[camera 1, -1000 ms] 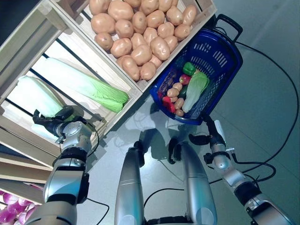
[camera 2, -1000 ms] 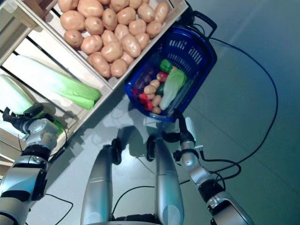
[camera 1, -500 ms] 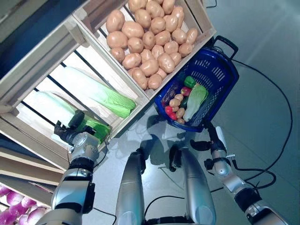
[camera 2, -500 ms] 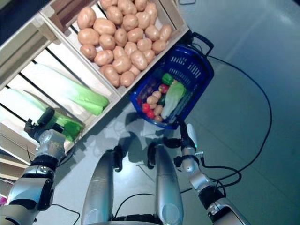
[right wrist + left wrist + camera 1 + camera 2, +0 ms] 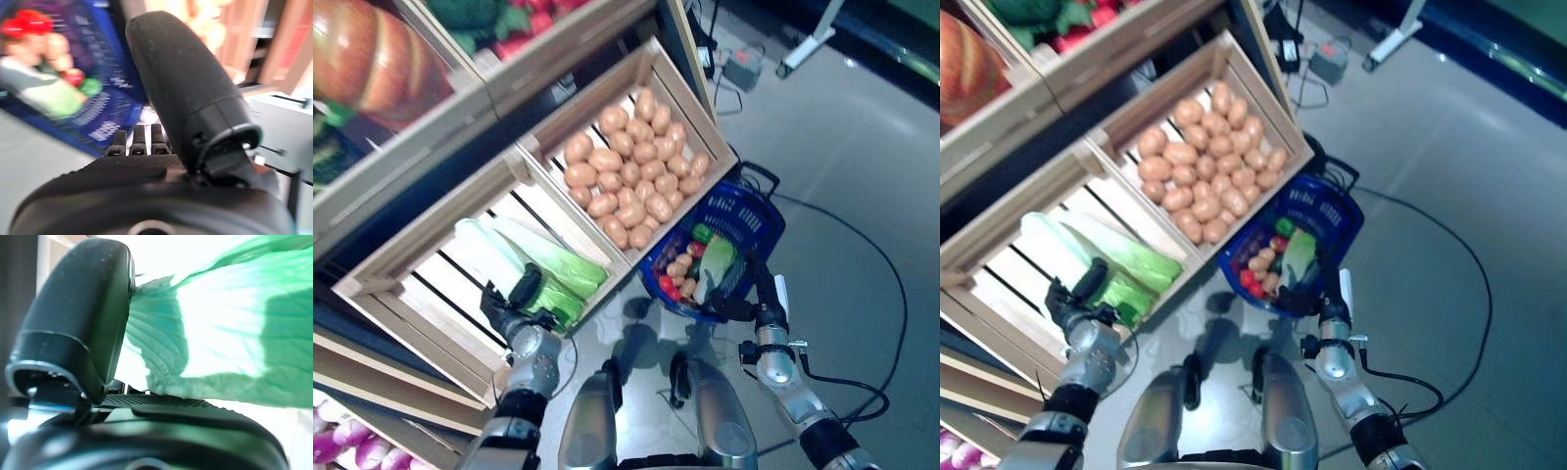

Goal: Put vegetables into the basket

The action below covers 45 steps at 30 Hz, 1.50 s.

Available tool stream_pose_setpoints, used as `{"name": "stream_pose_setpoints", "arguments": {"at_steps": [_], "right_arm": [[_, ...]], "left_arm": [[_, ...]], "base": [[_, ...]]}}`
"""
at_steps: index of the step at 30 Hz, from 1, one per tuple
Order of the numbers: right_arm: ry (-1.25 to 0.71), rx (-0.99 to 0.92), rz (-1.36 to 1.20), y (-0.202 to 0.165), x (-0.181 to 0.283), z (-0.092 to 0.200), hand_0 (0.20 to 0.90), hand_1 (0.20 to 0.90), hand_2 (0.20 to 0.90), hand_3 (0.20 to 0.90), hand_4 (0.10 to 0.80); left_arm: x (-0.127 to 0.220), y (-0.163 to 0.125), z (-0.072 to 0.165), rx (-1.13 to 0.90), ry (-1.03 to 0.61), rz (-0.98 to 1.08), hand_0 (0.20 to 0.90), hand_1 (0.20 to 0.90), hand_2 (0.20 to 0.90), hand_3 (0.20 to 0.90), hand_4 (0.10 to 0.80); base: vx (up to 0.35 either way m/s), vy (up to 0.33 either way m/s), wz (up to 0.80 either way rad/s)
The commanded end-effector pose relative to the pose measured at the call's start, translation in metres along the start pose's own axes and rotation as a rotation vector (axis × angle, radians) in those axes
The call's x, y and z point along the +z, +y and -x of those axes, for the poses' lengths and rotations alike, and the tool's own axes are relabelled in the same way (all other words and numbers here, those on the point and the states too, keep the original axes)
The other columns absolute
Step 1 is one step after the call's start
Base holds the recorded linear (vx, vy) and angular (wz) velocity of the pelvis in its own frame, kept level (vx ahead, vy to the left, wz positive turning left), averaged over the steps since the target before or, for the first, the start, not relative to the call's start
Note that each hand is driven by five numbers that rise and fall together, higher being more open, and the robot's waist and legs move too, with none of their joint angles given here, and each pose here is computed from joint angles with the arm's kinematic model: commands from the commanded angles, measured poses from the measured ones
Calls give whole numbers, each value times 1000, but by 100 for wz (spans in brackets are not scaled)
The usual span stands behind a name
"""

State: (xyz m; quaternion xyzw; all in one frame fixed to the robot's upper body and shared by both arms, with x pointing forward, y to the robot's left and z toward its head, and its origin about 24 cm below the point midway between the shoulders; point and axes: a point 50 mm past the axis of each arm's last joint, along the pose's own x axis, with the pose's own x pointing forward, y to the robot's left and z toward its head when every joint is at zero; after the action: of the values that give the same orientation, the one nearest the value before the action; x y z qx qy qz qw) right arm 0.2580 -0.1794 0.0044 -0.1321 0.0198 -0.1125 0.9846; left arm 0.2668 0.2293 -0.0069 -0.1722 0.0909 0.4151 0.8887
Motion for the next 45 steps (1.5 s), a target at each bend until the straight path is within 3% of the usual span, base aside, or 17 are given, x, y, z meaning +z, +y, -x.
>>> {"name": "stream_pose_setpoints", "arguments": {"at_steps": [1, 6, 13, 24, 33, 45], "right_arm": [[-148, 84, -223, 1, 30, -3, 900, 900, 900, 900, 800], [-165, 256, -335, 5, 38, 0, 900, 900, 900, 900, 800], [-180, 540, -495, 6, 58, -8, 900, 900, 900, 900, 800], [-175, 787, -693, 24, 92, -23, 900, 900, 900, 900, 800], [-190, 839, -892, 36, 109, -24, 900, 900, 900, 900, 800], [-359, 836, -994, 17, 136, -30, 900, 900, 900, 900, 800]], "left_arm": [[46, -8, 4, -152, -337, -61, 300, 300, 300, 300, 400], [68, -12, 16, -315, -469, -125, 300, 300, 300, 300, 400], [92, -42, 41, -645, -698, -302, 300, 300, 300, 300, 400], [93, -77, 72, -920, -960, -501, 300, 300, 300, 300, 400], [95, -90, 83, -1014, -1021, -531, 300, 300, 300, 300, 400], [87, -87, 78, -1027, -991, -579, 300, 300, 300, 300, 400]], "base": [[69, -60, 5], [19, -67, 14], [-22, -82, 16], [15, -38, -2], [40, -27, -7], [2, -13, -1]]}}
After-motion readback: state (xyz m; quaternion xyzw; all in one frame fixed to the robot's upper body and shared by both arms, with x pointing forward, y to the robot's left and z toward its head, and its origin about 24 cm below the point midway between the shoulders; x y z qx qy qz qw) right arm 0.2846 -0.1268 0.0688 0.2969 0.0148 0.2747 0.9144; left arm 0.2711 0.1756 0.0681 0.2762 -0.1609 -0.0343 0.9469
